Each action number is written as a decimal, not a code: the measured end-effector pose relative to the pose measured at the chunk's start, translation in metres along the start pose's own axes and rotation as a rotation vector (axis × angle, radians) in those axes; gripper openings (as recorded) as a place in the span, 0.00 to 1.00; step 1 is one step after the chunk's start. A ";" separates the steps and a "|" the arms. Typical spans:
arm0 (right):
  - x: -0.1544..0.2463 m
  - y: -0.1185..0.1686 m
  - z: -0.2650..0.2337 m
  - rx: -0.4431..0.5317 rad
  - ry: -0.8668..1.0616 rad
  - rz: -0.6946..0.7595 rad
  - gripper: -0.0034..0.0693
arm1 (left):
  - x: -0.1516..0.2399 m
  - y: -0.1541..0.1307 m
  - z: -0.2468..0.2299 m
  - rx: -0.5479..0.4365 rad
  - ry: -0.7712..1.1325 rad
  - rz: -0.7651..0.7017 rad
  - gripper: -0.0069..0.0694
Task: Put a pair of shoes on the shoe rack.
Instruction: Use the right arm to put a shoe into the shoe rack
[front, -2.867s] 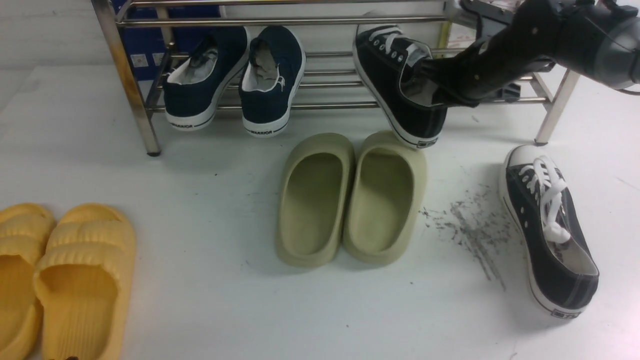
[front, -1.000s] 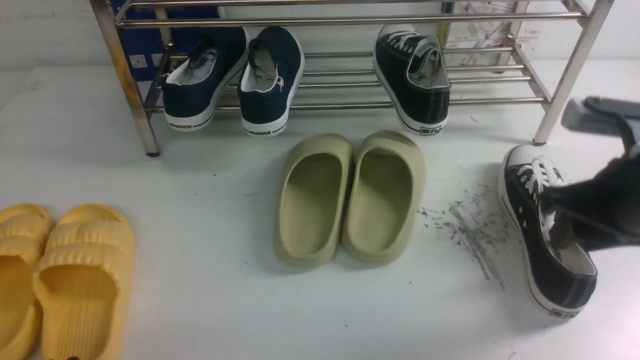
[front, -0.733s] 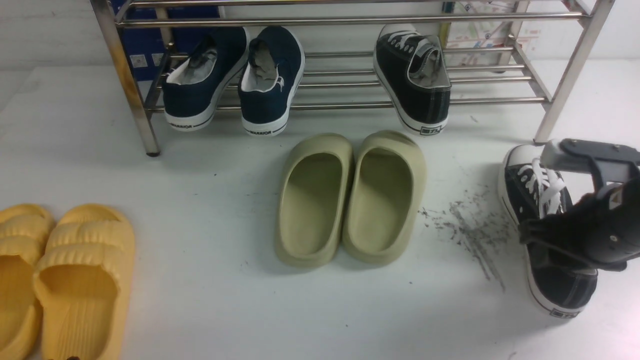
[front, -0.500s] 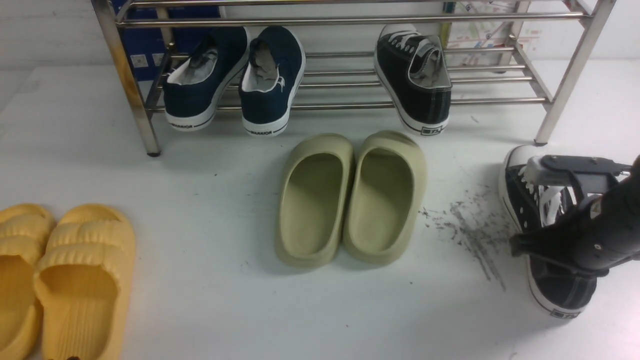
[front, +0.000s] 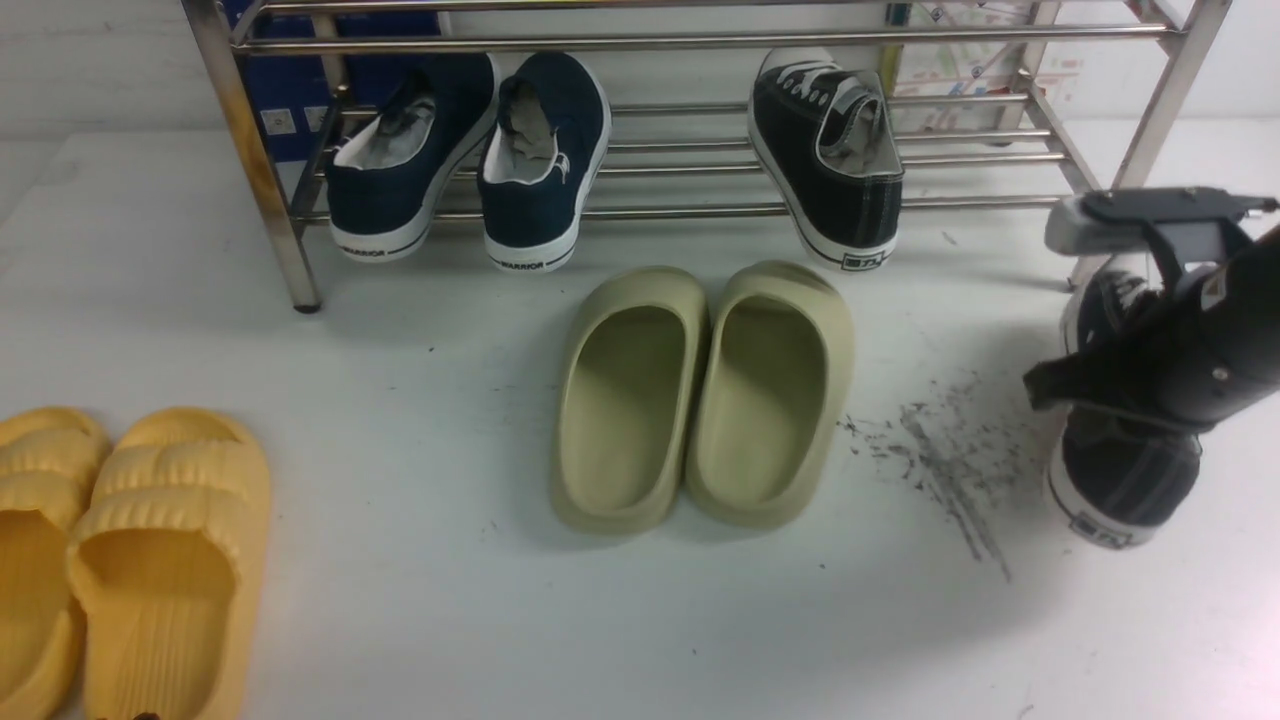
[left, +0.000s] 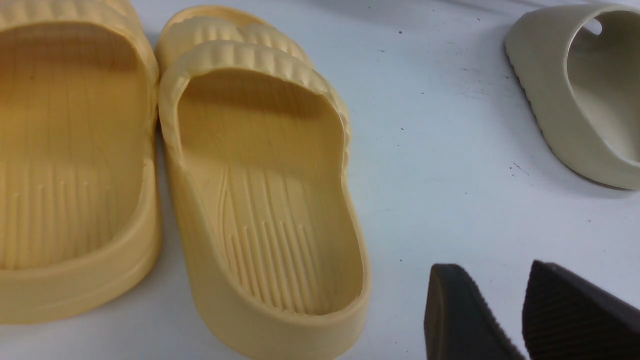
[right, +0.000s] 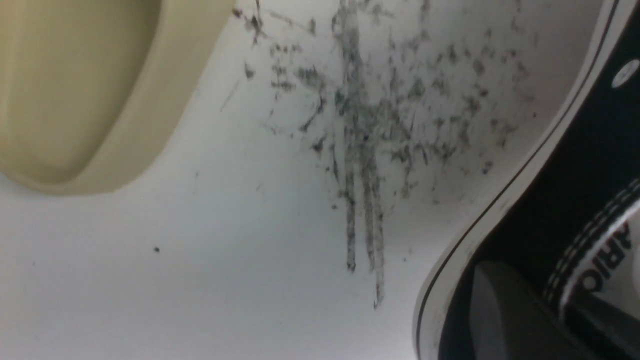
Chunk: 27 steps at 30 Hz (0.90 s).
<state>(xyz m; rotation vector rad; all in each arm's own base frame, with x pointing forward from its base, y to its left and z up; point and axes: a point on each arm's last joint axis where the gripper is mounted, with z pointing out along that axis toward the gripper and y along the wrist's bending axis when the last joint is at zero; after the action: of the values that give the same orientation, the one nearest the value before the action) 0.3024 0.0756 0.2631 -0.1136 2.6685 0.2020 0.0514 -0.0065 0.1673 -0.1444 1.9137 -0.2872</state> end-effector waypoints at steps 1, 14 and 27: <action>-0.005 0.001 -0.004 0.002 -0.019 -0.015 0.07 | 0.000 0.000 0.000 0.000 0.000 0.000 0.38; -0.015 0.002 -0.009 0.012 -0.042 -0.264 0.07 | 0.000 0.000 0.000 0.000 0.000 0.000 0.38; -0.037 0.000 0.017 0.060 -0.112 -0.349 0.07 | 0.000 0.000 0.000 0.000 0.000 0.000 0.38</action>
<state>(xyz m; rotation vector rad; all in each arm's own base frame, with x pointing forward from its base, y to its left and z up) 0.3425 0.0795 0.2649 -0.5271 2.4902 0.0153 0.0514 -0.0065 0.1673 -0.1441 1.9137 -0.2870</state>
